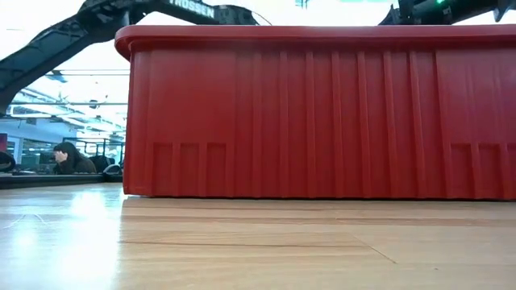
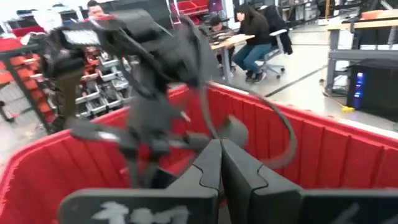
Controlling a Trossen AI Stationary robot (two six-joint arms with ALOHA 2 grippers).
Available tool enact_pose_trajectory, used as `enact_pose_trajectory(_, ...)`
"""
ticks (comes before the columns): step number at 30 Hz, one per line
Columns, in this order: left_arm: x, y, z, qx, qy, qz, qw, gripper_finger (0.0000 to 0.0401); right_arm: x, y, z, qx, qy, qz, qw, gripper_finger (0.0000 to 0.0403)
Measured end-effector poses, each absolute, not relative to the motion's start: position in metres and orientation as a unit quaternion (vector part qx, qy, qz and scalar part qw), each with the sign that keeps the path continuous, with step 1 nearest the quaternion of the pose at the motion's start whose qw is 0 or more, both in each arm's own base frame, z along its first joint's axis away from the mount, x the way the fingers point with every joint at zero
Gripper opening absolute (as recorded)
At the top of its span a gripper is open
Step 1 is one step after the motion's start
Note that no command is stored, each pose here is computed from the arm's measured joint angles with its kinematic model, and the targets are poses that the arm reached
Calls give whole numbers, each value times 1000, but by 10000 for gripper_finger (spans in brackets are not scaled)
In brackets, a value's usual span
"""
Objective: Pick and place slides into bin
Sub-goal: Put the right slide into the bin
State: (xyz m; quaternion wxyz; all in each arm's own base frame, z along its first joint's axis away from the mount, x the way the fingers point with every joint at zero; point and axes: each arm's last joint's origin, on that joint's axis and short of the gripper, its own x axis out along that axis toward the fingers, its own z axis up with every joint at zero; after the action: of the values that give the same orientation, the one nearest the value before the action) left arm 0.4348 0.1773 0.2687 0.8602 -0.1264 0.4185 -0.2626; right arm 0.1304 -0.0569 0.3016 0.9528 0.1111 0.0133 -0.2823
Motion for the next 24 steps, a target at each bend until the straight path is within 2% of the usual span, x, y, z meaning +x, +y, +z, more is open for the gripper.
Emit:
enact_pose_trajectory(9,448,179,234,-158,460,-233,842,0,125,-54,302,110,16,-276,955,4)
enact_pose_trajectory(24,464,170,230,-187,439,-222,851,1,124,-54,302,99,18,-277,956,4)
